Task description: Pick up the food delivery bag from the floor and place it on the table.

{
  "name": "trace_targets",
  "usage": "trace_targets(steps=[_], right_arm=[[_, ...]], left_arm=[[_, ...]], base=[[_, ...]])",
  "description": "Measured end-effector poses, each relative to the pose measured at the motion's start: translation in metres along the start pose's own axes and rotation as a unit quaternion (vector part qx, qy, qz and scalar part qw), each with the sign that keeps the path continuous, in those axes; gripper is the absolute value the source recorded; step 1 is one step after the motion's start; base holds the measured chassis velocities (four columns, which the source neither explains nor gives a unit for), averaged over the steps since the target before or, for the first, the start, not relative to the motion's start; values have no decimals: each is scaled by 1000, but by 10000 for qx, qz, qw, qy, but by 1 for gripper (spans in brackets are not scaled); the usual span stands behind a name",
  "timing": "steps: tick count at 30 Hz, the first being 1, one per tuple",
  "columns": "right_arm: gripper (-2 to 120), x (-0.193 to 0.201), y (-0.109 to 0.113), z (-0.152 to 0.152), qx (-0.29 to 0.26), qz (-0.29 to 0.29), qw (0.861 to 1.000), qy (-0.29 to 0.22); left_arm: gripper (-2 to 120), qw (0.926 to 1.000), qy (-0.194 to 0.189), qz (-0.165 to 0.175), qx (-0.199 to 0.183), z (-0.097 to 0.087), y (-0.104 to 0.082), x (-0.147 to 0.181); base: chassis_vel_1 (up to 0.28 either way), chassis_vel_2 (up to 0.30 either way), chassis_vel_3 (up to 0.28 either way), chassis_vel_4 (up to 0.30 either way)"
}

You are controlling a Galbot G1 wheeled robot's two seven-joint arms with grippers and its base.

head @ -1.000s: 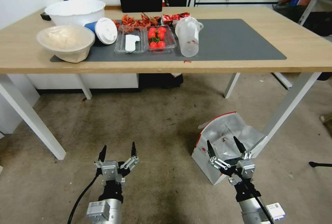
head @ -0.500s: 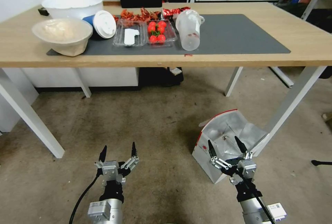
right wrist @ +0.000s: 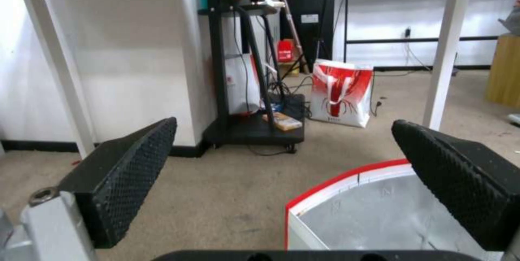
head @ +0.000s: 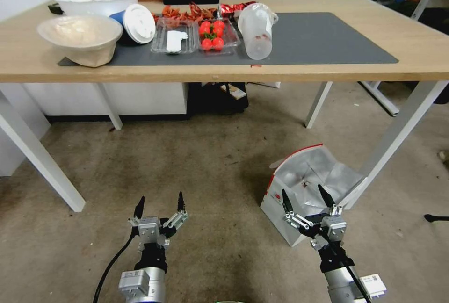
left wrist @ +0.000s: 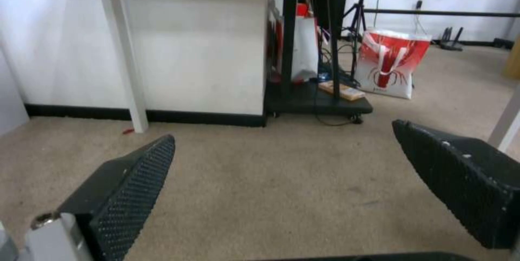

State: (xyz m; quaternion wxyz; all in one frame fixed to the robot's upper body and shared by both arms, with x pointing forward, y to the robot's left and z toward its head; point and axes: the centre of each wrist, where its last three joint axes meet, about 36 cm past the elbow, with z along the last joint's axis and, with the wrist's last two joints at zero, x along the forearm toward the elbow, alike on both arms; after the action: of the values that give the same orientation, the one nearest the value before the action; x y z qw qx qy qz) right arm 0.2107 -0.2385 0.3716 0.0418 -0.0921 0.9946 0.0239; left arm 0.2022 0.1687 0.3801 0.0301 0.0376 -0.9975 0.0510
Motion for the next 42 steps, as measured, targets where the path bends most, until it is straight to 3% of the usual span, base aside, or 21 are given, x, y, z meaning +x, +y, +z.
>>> trace_targets(steps=[32, 36, 38, 39, 42], right_arm=[[100, -2, 2, -8, 5, 154, 9999, 4], [100, -9, -3, -28, 17, 521, 9986, 76], [100, -19, -9, -53, -44, 1170, 9924, 387], [100, -19, -9, -53, -44, 1170, 9924, 387], [100, -39, -26, -92, -564, 2377, 9574, 1537]], left_arm=[[100, 10000, 13, 8, -37, 6, 2, -2], [100, 10000, -21, 21, -50, 7, 2, -3], [100, 10000, -46, 24, -65, 6, 4, -4], [100, 10000, -46, 24, -65, 6, 4, -4], [100, 9999, -55, 32, -81, 6, 4, -5]], base=[[0, 0, 0, 0], [0, 0, 0, 0], [0, 0, 0, 0], [0, 0, 0, 0], [0, 0, 0, 0]])
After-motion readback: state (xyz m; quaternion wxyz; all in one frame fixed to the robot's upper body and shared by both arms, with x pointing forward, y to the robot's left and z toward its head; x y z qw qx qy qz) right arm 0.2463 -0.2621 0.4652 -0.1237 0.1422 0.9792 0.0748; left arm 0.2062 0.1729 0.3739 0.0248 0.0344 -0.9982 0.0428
